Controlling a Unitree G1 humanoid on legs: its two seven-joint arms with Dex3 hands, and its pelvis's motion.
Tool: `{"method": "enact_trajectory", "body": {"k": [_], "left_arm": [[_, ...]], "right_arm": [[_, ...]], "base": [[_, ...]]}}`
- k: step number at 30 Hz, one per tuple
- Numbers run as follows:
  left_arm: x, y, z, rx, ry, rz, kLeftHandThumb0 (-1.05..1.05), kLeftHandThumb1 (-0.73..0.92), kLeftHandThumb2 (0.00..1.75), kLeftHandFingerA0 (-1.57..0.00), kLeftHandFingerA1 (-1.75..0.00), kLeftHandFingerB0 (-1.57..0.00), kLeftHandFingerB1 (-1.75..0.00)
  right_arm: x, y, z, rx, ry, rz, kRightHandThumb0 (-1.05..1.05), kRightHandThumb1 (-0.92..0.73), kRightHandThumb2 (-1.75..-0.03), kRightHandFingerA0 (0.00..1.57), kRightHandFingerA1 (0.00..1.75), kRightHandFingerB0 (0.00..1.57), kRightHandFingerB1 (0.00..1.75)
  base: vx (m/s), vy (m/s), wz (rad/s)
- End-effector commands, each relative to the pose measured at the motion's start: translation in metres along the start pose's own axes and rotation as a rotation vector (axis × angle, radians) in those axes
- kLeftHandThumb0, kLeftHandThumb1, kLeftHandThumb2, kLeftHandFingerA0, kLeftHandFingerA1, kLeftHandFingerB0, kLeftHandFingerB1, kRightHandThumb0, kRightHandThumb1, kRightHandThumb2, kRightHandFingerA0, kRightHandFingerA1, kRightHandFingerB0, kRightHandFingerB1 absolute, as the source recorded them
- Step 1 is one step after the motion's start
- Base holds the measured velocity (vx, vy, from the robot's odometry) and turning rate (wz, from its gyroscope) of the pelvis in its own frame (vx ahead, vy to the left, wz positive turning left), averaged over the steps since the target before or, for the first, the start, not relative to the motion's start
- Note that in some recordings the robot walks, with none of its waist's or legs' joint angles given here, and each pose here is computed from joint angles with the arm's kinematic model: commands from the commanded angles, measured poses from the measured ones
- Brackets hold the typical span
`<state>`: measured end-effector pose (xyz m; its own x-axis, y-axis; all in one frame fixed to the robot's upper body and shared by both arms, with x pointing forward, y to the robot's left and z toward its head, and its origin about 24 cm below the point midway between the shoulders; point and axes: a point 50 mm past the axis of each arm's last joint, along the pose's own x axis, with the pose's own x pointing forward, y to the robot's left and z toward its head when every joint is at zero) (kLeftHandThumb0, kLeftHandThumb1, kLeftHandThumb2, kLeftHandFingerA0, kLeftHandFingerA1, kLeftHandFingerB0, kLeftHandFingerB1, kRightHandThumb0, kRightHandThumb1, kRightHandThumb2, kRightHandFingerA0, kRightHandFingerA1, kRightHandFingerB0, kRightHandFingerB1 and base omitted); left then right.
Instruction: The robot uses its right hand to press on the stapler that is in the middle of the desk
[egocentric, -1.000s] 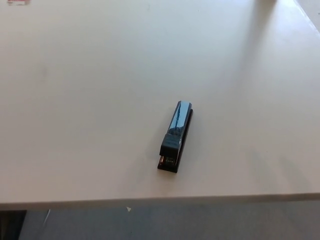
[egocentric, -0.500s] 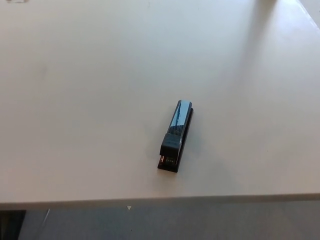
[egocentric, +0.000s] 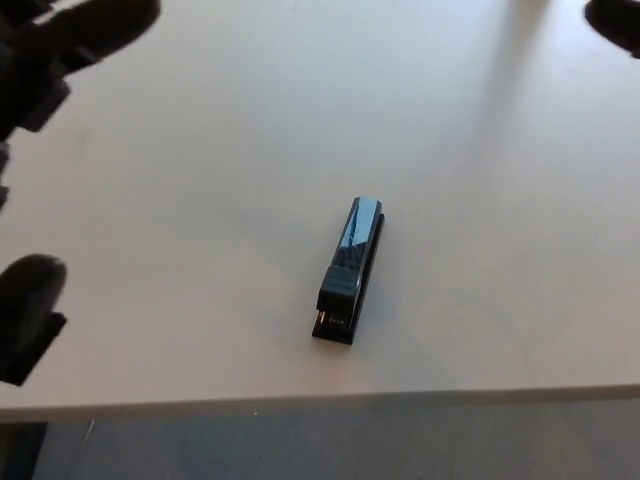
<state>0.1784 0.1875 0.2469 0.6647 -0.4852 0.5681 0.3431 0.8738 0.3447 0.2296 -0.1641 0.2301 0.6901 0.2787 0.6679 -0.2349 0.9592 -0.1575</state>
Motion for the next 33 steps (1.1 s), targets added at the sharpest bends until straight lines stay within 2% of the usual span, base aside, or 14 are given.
{"method": "enact_trajectory", "body": {"k": [1, 5, 6, 7, 9, 11, 12, 20, 23, 28, 29, 30, 31, 33], "left_arm": [[-0.015, -0.010, -0.027, 0.003, 0.169, 0.072, -1.02, 0.92, 0.72, -0.04, -0.55, -0.03, -0.39], [-0.029, -0.018, -0.030, -0.028, 0.194, 0.072, -1.04, 0.92, 0.76, -0.03, -0.58, -0.06, -0.43], [-0.033, -0.019, -0.030, -0.035, 0.196, 0.074, -0.99, 0.73, 1.17, -0.04, -0.57, -0.06, -0.41], [-0.036, -0.020, -0.029, -0.032, 0.201, 0.071, -1.04, 0.92, 0.78, -0.04, -0.58, -0.05, -0.43], [-0.044, -0.024, -0.026, -0.038, 0.222, 0.092, -1.02, 0.74, 1.20, -0.04, -0.57, -0.07, -0.39], [-0.051, -0.024, -0.023, -0.020, 0.240, 0.094, -1.01, 0.75, 1.19, -0.06, -0.58, -0.05, -0.33], [-0.057, -0.023, -0.022, -0.010, 0.252, 0.097, -1.00, 0.76, 1.21, -0.05, -0.56, -0.06, -0.32], [-0.088, -0.021, -0.019, 0.024, 0.242, 0.169, -0.93, 0.75, 1.24, -0.04, -0.59, -0.03, -0.54], [-0.106, -0.019, -0.011, -0.001, 0.298, 0.141, -1.05, 0.92, 0.75, -0.03, -0.53, -0.02, -0.41], [-0.118, -0.019, -0.006, 0.007, 0.300, 0.121, -1.02, 0.92, 0.75, -0.02, -0.52, -0.02, -0.39], [-0.123, -0.021, -0.006, -0.008, 0.321, 0.115, -0.94, 0.72, 1.21, 0.00, -0.51, -0.05, -0.35], [-0.127, -0.022, -0.005, -0.020, 0.344, 0.119, -1.04, 0.92, 0.77, -0.01, -0.52, -0.04, -0.41], [-0.130, -0.022, -0.006, -0.022, 0.353, 0.122, -0.98, 0.74, 1.15, -0.08, -0.53, -0.05, -0.33], [-0.135, -0.023, -0.005, -0.012, 0.356, 0.123, -1.02, 0.92, 0.77, -0.03, -0.50, -0.02, -0.38]], "right_arm": [[0.028, 0.015, -0.033, 0.126, 0.089, -0.129, -1.01, -0.85, -0.68, 0.80, 1.18, 0.63, 1.02], [0.036, 0.022, -0.048, 0.192, 0.154, -0.124, -0.92, -0.82, -0.67, 0.74, 1.30, 0.71, 1.02], [0.038, 0.025, -0.051, 0.211, 0.150, -0.112, -0.88, -0.82, -0.67, 0.73, 1.38, 0.72, 1.07], [0.040, 0.027, -0.055, 0.205, 0.148, -0.099, -0.83, -0.84, -0.65, 0.75, 1.51, 0.73, 1.17], [0.044, 0.033, -0.065, 0.216, 0.185, -0.084, -0.79, -0.80, -0.71, 0.80, 1.73, 0.73, 1.51], [0.048, 0.038, -0.072, 0.245, 0.218, -0.080, -0.93, -0.68, -0.97, 1.11, 1.56, 0.87, 1.40], [0.051, 0.043, -0.077, 0.258, 0.226, -0.074, -0.55, -0.62, -1.13, 1.35, 1.42, 1.28, 1.39], [0.067, 0.064, -0.113, 0.267, 0.335, 0.008, -0.53, -0.69, -1.17, 1.30, 1.40, 1.22, 1.36], [0.077, 0.071, -0.132, 0.292, 0.424, -0.004, -0.57, -0.72, -1.18, 1.31, 1.42, 1.16, 1.35], [0.084, 0.071, -0.146, 0.296, 0.480, -0.032, -0.62, -0.71, -1.18, 1.31, 1.45, 1.15, 1.37], [0.086, 0.071, -0.153, 0.305, 0.510, -0.039, -0.61, -0.71, -1.18, 1.30, 1.43, 1.16, 1.36], [0.087, 0.073, -0.158, 0.315, 0.530, -0.037, -0.60, -0.69, -1.17, 1.30, 1.43, 1.16, 1.36], [0.087, 0.075, -0.162, 0.323, 0.547, -0.031, -0.61, -0.71, -1.18, 1.31, 1.44, 1.17, 1.37], [0.087, 0.079, -0.168, 0.285, 0.572, -0.021, -0.62, -0.67, -1.17, 1.33, 1.45, 1.18, 1.38]], "base": [[0.00, 0.000, 0.00], [0.00, 0.000, 0.00], [0.00, 0.000, 0.00], [0.00, 0.000, 0.00], [0.00, 0.000, 0.00], [0.00, 0.000, 0.00], [0.00, 0.000, 0.00], [0.00, 0.000, 0.00], [0.00, 0.000, 0.00], [0.00, 0.000, 0.00], [0.00, 0.000, 0.00], [0.00, 0.000, 0.00], [0.00, 0.000, 0.00], [0.00, 0.000, 0.00]]}}
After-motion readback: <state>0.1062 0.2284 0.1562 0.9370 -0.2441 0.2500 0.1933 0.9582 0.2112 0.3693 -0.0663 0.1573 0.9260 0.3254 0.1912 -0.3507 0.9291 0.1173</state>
